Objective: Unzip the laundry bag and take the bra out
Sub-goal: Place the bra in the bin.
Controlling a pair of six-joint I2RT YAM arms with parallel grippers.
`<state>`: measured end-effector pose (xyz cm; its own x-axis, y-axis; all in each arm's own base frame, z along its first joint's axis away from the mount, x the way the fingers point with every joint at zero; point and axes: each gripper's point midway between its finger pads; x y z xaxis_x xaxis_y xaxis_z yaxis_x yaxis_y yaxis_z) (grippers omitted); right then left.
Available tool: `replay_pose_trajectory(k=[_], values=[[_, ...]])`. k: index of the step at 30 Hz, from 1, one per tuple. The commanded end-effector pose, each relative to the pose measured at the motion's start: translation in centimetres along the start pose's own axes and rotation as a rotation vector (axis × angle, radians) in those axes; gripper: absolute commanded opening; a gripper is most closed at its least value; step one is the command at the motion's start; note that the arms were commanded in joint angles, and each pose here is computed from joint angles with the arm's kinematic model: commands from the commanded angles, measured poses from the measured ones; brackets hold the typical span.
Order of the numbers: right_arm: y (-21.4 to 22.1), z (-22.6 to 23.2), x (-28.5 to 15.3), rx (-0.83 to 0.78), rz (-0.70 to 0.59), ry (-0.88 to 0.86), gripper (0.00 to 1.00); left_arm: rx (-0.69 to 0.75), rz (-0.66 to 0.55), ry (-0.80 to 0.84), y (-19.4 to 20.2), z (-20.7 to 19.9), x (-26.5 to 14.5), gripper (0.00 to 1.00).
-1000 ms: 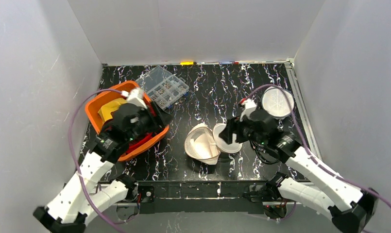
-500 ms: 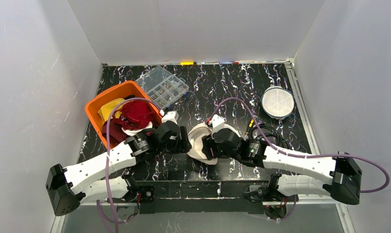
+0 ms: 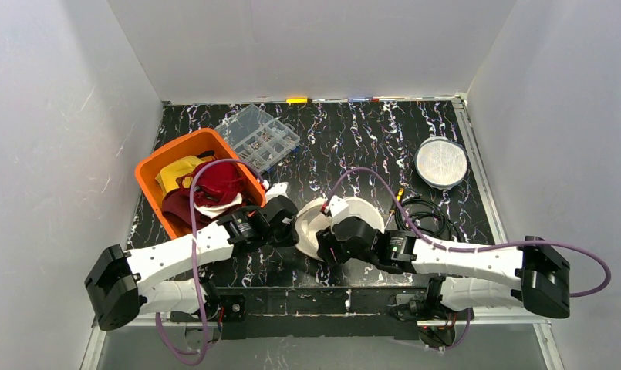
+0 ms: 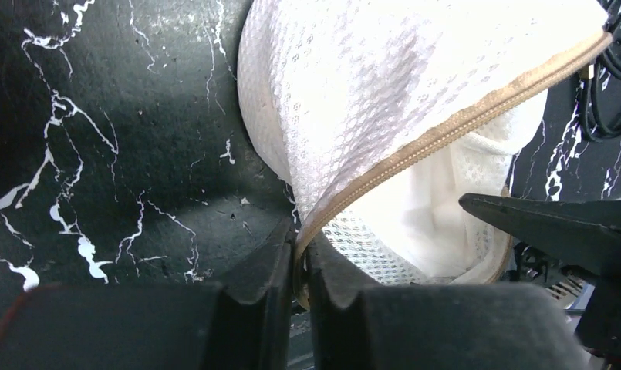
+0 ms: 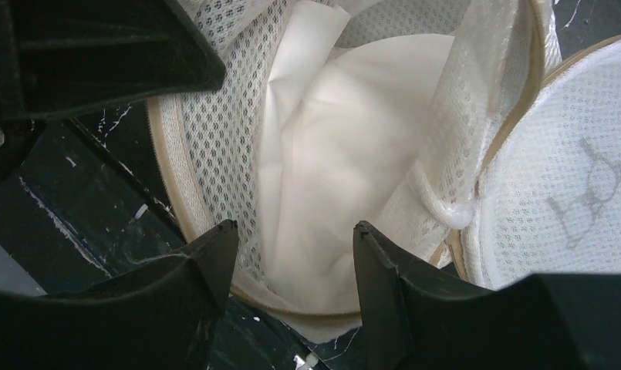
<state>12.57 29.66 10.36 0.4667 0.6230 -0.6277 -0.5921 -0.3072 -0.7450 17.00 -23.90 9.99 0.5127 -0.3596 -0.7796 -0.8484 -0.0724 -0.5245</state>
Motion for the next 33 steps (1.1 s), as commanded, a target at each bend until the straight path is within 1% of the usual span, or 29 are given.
replay_pose_trajectory(k=[1,4,6,10,14,18,21,25,27,31,33], values=[[-0.9,0.5,-1.1,0.019,-0.046,-0.02,0.65,0.025,-0.017,0.002,-0.2,0.0,0.2,0.0],[-2.0,-0.6,-1.8,0.059,-0.109,0.033,0.67,0.03,-0.009,0.004,0.1,0.2,0.0,0.0],[-3.5,-1.1,-2.4,0.089,-0.178,0.059,0.68,0.047,0.003,-0.006,0.4,0.6,-0.3,0.0],[-6.4,-0.6,-2.9,0.107,-0.272,0.057,0.68,0.096,0.035,-0.042,0.8,1.1,-1.4,0.0],[-7.7,0.6,-1.4,0.063,-0.264,0.059,0.67,0.136,0.043,-0.054,0.3,1.0,-2.7,0.0],[-7.1,1.2,1.6,0.022,-0.202,0.086,0.67,0.167,0.055,-0.091,0.0,1.5,-3.4,0.0],[-7.1,2.3,2.9,0.026,-0.205,0.045,0.65,0.179,0.071,-0.114,0.4,2.1,-3.3,0.0],[-6.7,2.1,4.6,0.021,-0.177,0.064,0.65,0.178,0.11,-0.14,1.5,2.8,-2.5,0.0],[-6.2,2.0,5.3,0.026,-0.158,0.067,0.68,0.184,0.134,-0.157,2.1,3.3,-2.1,0.0],[-5.9,2.3,5.6,0.054,-0.17,0.035,0.8,0.178,0.159,-0.169,3.2,4.0,-1.7,0.0],[-6.0,2.4,5.6,0.058,-0.183,0.024,0.83,0.172,0.16,-0.165,3.4,4.2,-1.6,0.0]])
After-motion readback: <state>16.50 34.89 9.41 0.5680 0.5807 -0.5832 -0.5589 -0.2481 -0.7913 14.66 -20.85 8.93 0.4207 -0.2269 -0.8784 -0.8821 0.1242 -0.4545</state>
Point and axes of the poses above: each gripper's point midway between its finger pads, its own x axis out along the fingers, its own z axis along the line the jaws close on, y = z × x, and after that the axes turned 2 degrees about x, right-handed
